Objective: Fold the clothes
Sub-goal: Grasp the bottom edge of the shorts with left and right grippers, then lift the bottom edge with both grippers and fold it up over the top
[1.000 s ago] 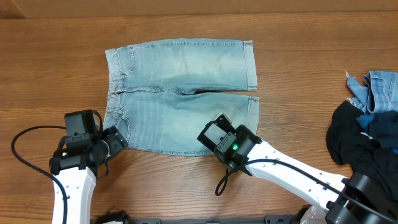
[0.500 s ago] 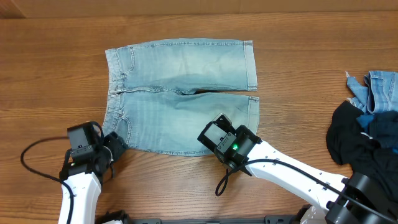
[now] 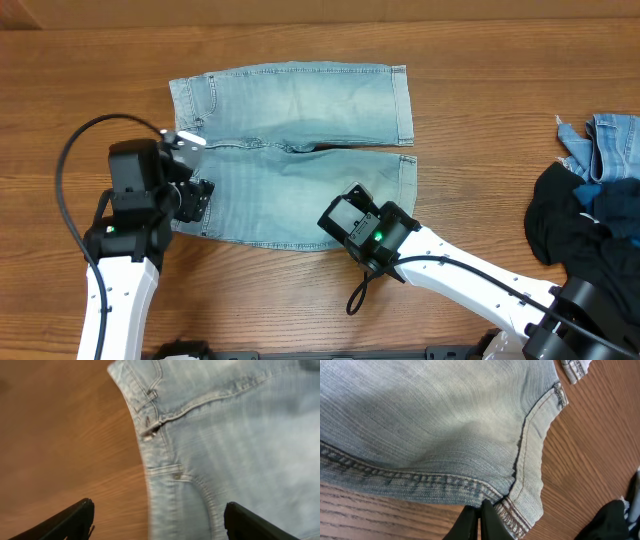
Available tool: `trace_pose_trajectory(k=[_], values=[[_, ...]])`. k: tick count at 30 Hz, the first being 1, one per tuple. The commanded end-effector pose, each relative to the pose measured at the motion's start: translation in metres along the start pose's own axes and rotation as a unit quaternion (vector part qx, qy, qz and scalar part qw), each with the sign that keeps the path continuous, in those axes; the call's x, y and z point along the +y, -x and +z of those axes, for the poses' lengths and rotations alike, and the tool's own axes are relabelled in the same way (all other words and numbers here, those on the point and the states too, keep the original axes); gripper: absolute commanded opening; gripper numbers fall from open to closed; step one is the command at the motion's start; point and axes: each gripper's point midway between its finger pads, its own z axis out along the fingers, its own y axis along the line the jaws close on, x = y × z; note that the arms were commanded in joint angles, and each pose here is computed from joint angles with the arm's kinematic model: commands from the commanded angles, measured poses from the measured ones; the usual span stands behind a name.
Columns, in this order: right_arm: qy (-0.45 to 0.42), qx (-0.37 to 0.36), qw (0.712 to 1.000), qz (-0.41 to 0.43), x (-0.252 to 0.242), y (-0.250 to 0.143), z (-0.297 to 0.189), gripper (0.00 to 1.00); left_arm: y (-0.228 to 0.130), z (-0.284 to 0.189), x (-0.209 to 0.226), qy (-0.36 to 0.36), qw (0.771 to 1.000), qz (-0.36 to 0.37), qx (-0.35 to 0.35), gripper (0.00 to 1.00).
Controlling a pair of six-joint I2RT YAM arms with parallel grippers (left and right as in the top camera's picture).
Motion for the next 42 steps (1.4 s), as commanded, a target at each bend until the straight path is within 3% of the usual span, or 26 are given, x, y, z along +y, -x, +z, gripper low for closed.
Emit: trace_pose_trajectory(k=[1, 8, 12, 16, 18, 23, 27, 29, 31, 32, 38, 40, 42], values=[[-0.001, -0.022, 1.000, 0.015, -0.004, 0.012, -0.007, 0.04, -0.004, 0.009, -0.016, -0.015, 0.978, 0.205, 0.040, 0.80], [0.000, -0.023, 1.000, 0.016, -0.004, 0.012, -0.007, 0.04, -0.018, 0.040, -0.112, -0.095, 0.908, 0.391, 0.115, 0.75], [0.000, -0.029, 0.999, 0.019, -0.004, 0.015, -0.008, 0.04, -0.049, 0.032, -0.109, -0.093, 0.925, 0.319, 0.185, 0.74], [0.001, -0.033, 0.999, 0.026, -0.006, 0.020, -0.011, 0.04, -0.105, 0.044, -0.105, -0.093, 0.885, 0.388, 0.240, 0.72], [0.000, -0.030, 0.999, 0.025, -0.006, 0.018, -0.011, 0.04, -0.115, 0.054, -0.105, -0.073, 0.883, 0.399, 0.237, 0.73], [0.005, -0.023, 0.999, 0.031, -0.005, 0.015, -0.011, 0.04, -0.108, 0.079, -0.111, -0.043, 0.912, 0.367, 0.175, 0.66], [0.006, -0.024, 0.999, 0.031, -0.005, 0.016, -0.011, 0.04, -0.110, 0.087, -0.115, -0.047, 0.913, 0.365, 0.173, 0.54], [0.005, -0.023, 0.999, 0.031, -0.005, 0.015, -0.011, 0.04, -0.107, 0.088, -0.108, -0.026, 0.916, 0.360, 0.176, 0.31], [0.005, -0.023, 0.999, 0.031, -0.005, 0.015, -0.011, 0.04, -0.098, 0.086, -0.092, 0.020, 0.918, 0.352, 0.183, 0.18], [0.005, -0.023, 0.999, 0.031, -0.005, 0.015, -0.011, 0.04, -0.092, 0.085, -0.088, 0.033, 0.923, 0.338, 0.180, 0.05], [0.007, -0.029, 0.999, 0.044, -0.011, 0.022, -0.023, 0.04, -0.046, 0.063, -0.065, 0.083, 0.963, 0.213, 0.139, 0.04], [0.032, -0.060, 0.994, 0.082, -0.019, 0.041, -0.051, 0.04, -0.017, 0.045, -0.056, 0.091, 0.980, 0.141, 0.105, 0.04], [0.057, -0.093, 0.989, 0.102, -0.025, 0.059, -0.077, 0.04, -0.004, 0.034, -0.051, 0.090, 0.983, 0.132, 0.089, 0.04]])
